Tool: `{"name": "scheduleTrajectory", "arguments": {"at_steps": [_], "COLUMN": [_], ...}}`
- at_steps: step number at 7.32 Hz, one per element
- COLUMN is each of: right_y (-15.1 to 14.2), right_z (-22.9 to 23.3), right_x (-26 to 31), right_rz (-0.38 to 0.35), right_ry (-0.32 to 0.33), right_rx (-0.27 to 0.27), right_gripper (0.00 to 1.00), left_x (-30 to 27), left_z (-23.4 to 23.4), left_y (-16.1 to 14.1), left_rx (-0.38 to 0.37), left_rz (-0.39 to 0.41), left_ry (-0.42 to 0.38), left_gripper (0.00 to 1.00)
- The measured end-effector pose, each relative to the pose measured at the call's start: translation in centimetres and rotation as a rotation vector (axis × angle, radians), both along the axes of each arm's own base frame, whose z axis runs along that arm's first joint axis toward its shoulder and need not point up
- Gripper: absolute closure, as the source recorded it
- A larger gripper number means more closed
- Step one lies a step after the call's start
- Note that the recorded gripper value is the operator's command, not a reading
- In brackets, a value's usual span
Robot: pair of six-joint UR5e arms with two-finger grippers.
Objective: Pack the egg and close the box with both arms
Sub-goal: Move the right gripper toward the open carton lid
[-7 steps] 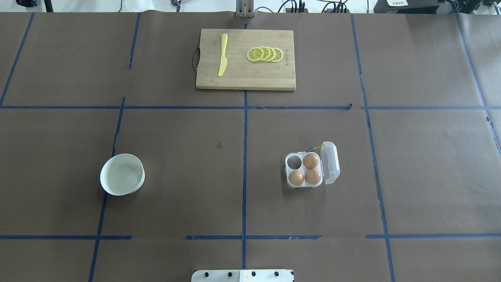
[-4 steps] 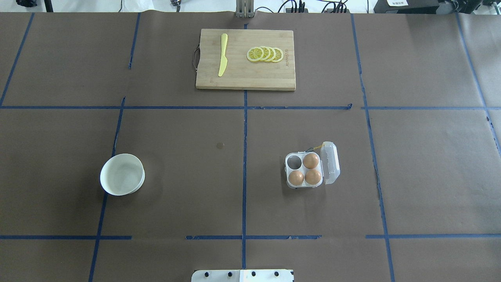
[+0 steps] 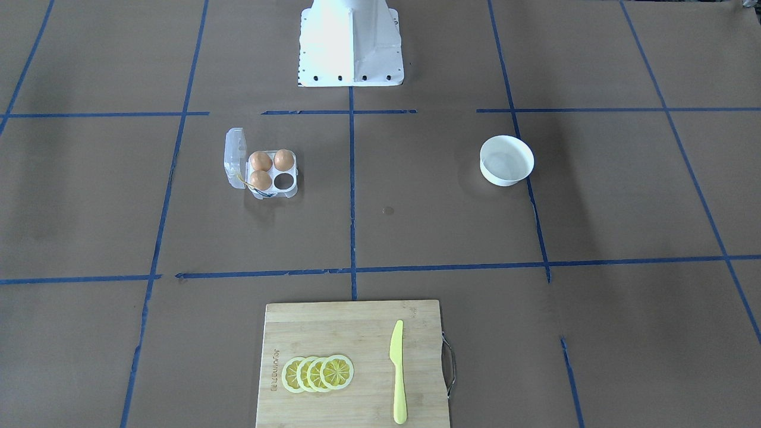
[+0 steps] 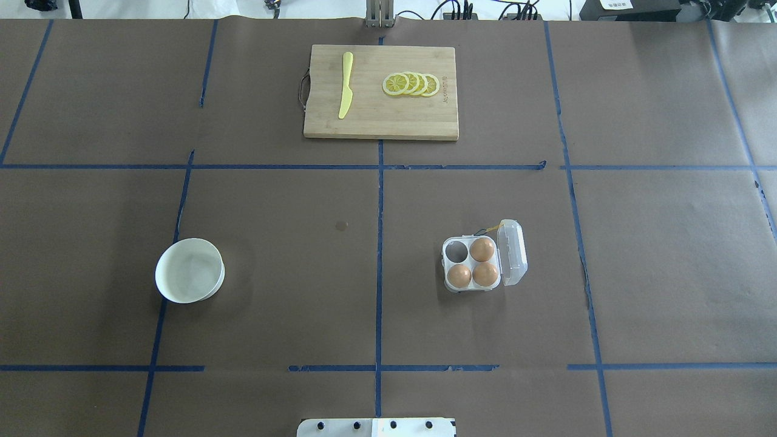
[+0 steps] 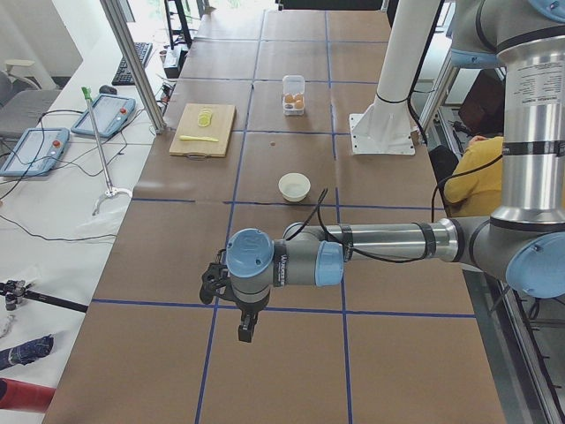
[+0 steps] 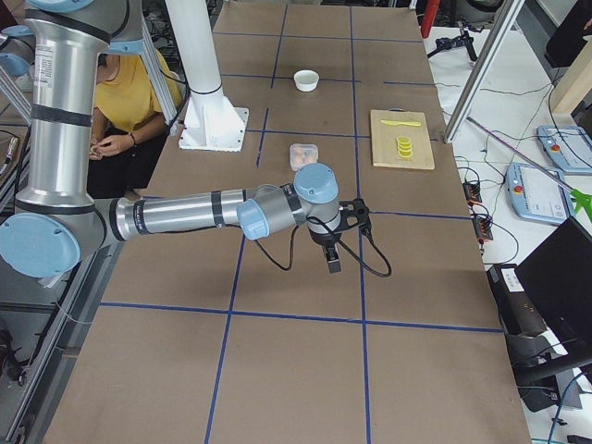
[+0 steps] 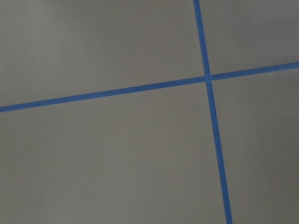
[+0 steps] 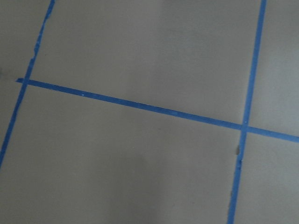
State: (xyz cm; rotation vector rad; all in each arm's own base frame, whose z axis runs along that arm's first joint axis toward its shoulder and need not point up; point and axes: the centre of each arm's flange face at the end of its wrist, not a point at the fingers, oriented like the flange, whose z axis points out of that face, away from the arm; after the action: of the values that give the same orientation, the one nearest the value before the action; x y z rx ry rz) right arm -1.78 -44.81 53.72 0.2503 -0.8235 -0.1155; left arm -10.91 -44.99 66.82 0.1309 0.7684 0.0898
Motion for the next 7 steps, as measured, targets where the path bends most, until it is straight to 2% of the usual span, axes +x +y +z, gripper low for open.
{"name": "scheduleTrajectory", "arguments": {"at_steps": [1, 3, 4, 5, 7], "right_y": [0.4, 2.1, 3.2, 4.6, 6.4], "right_z": [-2.2, -5.4, -6.7, -8.0, -10.8], "right_x": [-3.4, -10.2, -13.5, -16.8, -23.0], "right_rz": [0.016, 0.051, 0.067, 0.074, 0.055], "right_ry": [-0.013, -0.058, -0.11, -0.169, -0.249], "right_rx": [-0.048, -0.164, -0.203, -0.226, -0.233], "right_gripper": [0.67, 0.81, 0.99, 1.0, 1.0], "left_x": [0.0, 0.0, 0.0, 0.0, 0.0], "left_z": [-0.3, -0.9, -1.1, -1.3, -1.5], "left_y": [-0.1, -0.4, -0.5, -0.6, -0.7], "left_rx": [0.007, 0.021, 0.027, 0.031, 0.036], "left_rz": [-0.001, -0.001, -0.001, -0.001, -0.001], "left_ry": [0.004, 0.007, 0.008, 0.008, 0.008], "left_gripper": [0.0, 0.0, 0.0, 0.0, 0.0]}}
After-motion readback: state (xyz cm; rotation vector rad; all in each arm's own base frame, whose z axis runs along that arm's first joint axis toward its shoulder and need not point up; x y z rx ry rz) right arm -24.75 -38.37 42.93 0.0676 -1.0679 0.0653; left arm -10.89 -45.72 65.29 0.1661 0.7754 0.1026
